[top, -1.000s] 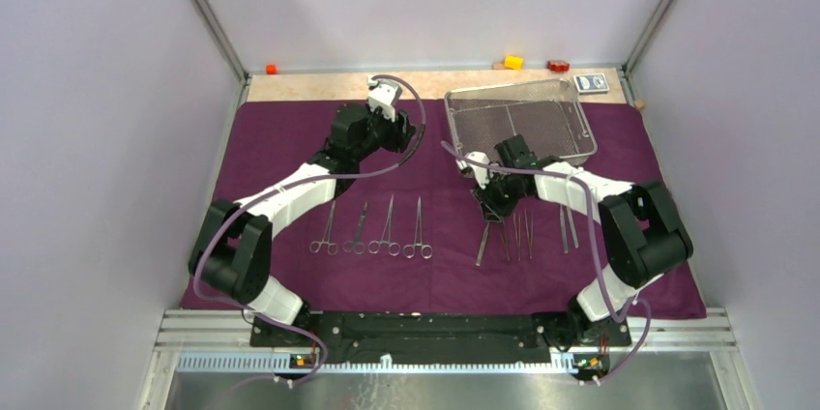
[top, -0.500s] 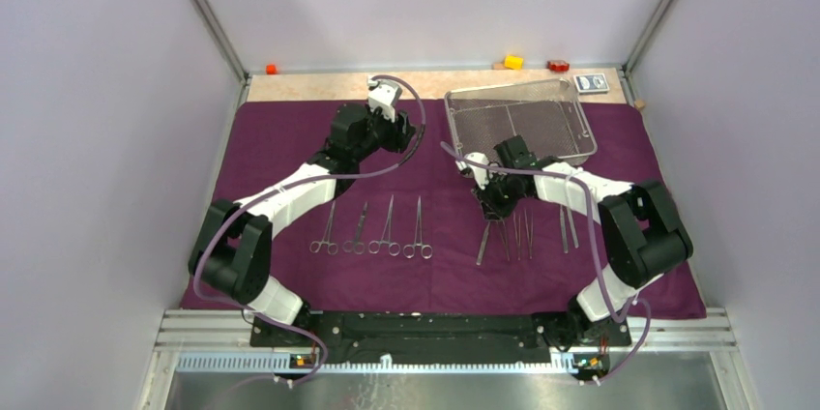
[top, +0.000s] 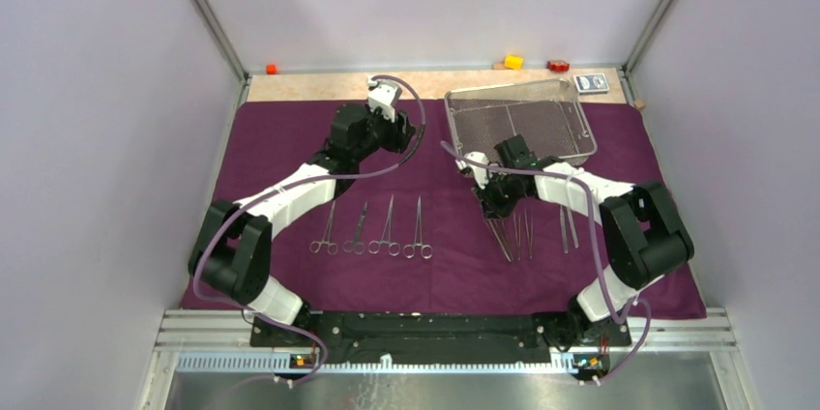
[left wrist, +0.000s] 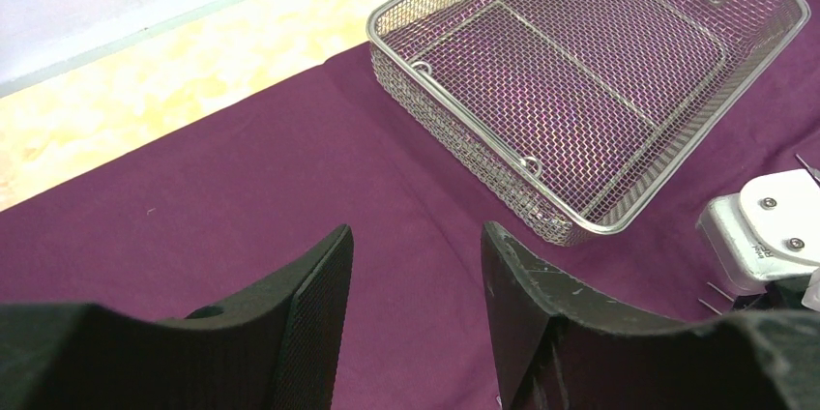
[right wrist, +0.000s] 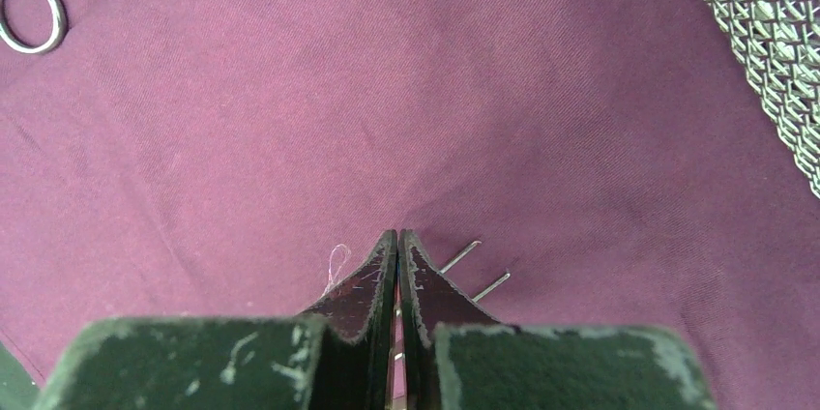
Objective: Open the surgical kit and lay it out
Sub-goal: Adjust the medical item in the surgical kit.
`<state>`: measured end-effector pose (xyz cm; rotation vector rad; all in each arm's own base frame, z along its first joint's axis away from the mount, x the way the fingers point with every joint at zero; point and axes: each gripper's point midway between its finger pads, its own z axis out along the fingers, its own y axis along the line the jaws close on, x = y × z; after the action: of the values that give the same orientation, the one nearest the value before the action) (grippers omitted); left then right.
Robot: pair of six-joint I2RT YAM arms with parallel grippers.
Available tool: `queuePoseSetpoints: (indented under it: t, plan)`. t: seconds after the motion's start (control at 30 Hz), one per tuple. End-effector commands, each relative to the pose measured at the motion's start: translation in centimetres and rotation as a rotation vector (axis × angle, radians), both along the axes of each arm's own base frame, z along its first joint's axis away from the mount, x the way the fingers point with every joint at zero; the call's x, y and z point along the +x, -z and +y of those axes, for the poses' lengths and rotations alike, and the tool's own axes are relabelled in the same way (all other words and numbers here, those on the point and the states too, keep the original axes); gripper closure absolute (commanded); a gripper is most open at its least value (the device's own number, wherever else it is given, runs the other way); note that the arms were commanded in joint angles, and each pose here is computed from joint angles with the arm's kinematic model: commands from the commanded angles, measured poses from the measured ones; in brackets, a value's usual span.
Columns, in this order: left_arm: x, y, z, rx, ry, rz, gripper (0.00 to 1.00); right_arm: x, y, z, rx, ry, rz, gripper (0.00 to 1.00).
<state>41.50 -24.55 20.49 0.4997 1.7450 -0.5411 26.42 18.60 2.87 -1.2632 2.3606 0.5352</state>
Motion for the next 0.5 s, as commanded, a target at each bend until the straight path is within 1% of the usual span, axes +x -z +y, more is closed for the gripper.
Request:
queuePoseSetpoints:
  t: [0.0, 0.47]
  plan:
    - [-0.19, -3.0, 0.23, -0.043, -0.006, -0.074, 0.43, 0.58, -2.03, 1.18, 0.064, -0.01, -0.049, 1.0]
    - [-0.13, -2.78, 0.22, -0.04, -0.006, -0.071, 0.43, 1.43, -2.36, 1.48, 0.102, 0.117, 0.017, 1.0]
